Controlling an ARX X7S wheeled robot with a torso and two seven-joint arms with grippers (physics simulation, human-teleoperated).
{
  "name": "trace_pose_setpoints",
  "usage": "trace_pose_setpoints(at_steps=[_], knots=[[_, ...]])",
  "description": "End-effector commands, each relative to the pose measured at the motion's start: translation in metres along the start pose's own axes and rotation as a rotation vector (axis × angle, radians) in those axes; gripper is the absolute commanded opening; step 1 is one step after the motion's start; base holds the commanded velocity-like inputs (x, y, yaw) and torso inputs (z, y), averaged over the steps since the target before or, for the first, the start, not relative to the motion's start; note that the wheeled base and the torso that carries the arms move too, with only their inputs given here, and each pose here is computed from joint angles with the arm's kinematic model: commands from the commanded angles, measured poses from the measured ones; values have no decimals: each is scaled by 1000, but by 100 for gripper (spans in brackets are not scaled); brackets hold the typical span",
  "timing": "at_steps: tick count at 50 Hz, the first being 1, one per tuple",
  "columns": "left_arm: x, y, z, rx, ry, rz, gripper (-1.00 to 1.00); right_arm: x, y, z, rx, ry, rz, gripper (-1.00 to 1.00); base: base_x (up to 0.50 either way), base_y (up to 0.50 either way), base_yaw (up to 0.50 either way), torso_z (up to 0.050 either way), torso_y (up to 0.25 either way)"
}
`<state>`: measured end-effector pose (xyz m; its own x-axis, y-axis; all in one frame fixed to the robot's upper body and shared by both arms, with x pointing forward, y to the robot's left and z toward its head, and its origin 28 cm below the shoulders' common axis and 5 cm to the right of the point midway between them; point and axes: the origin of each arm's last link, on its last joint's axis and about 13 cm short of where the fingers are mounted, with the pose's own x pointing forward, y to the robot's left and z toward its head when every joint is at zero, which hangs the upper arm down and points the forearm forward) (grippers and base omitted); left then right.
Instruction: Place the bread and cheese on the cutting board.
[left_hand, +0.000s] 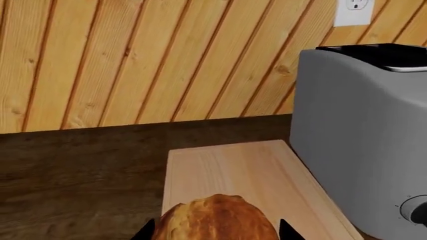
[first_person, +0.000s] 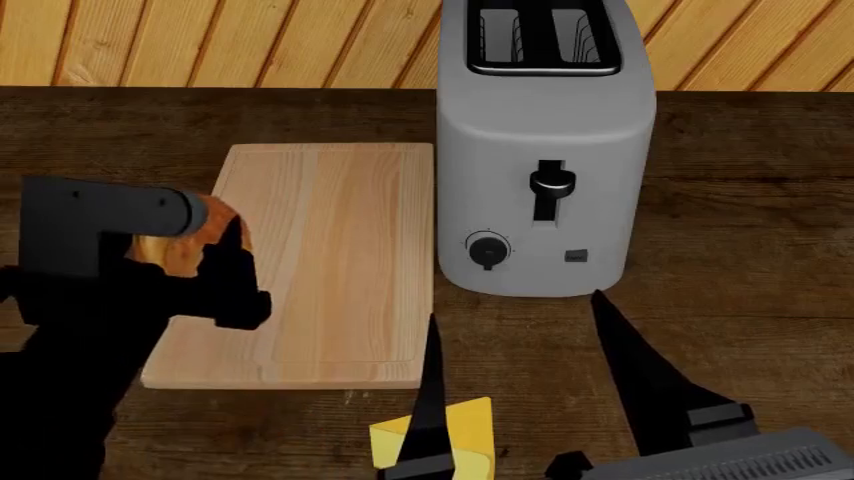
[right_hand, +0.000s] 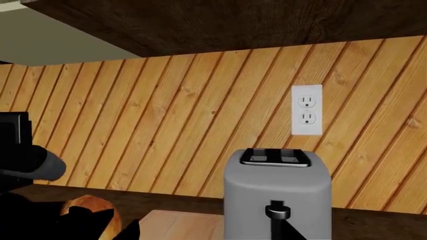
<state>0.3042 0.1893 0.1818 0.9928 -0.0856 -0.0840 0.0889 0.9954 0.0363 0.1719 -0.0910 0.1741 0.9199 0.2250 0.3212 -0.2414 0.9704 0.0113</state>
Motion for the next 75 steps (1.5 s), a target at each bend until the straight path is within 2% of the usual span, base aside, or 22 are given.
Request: trace_pose_setpoints(at_steps=[1,17,51,63,64,75], knots=[[27,1,-5,14,44,79,-100,2,-3,-3,-14,9,-15,100,0,0,0,0,0],[46,1,-25,13,88,102,-100,2,-3,-3,-15,8,-17,100,0,0,0,0,0],[40,1,-66,30,164,117,-100,2,-3,-3,-14,6,-14,100,0,0,0,0,0],[38,0,-68,38,148,127,-100,2,-2,-3,-15,6,-13,100,0,0,0,0,0],[38,0,-67,32,145,129,100,2,-2,-3,-15,7,-14,100,0,0,0,0,0],[38,0,-61,38,124,132,100,2,-2,-3,-14,6,-11,100,0,0,0,0,0]])
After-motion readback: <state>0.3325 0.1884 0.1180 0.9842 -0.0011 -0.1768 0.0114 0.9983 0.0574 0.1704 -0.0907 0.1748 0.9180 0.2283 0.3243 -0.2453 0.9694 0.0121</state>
